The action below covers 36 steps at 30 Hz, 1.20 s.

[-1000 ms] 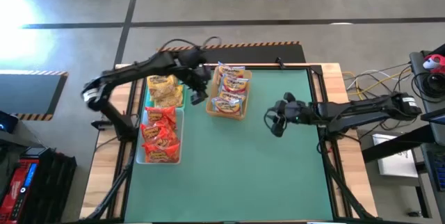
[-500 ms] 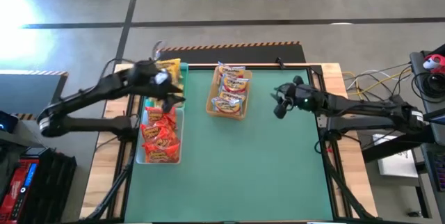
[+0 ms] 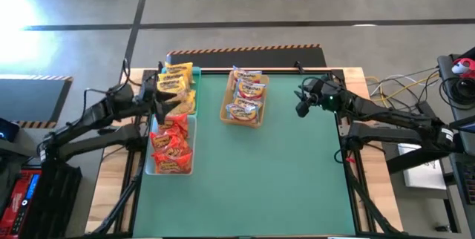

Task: Sort Maruchan noodles
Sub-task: Return to Home Position

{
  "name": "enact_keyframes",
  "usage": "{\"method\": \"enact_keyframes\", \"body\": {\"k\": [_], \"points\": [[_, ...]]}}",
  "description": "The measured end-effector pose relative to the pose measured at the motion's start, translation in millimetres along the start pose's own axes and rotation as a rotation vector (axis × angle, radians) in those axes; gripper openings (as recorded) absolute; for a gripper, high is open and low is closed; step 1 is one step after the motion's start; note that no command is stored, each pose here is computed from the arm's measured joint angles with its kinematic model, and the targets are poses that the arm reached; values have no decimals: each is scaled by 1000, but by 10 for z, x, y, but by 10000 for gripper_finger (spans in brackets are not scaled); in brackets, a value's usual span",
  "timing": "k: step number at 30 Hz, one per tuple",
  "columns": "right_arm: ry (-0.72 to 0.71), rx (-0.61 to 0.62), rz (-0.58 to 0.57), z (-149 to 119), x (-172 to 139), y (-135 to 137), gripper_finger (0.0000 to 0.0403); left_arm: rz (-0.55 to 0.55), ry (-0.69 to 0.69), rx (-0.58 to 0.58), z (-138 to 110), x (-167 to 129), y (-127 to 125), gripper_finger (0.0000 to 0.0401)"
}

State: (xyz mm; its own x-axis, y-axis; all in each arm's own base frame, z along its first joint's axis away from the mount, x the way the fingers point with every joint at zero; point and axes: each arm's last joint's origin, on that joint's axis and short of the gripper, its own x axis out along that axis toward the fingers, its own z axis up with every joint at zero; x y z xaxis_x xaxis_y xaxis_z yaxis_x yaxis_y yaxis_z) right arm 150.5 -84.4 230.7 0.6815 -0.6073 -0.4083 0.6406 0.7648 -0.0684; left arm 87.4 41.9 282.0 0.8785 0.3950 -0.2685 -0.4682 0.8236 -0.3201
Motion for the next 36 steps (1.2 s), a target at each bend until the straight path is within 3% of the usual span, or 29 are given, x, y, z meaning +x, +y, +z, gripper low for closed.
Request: {"method": "enact_keyframes", "body": {"k": [14, 21, 36], "points": [[5, 48, 5, -5, 1, 2, 128, -72, -182, -100, -606, 296, 218, 190], [10, 61, 3, -11, 2, 1, 128, -49, -253, -123, -792, 397, 301, 190], [12, 86, -5, -14, 2, -1, 128, -25, -191, -179, -1056, 482, 396, 190]]}}
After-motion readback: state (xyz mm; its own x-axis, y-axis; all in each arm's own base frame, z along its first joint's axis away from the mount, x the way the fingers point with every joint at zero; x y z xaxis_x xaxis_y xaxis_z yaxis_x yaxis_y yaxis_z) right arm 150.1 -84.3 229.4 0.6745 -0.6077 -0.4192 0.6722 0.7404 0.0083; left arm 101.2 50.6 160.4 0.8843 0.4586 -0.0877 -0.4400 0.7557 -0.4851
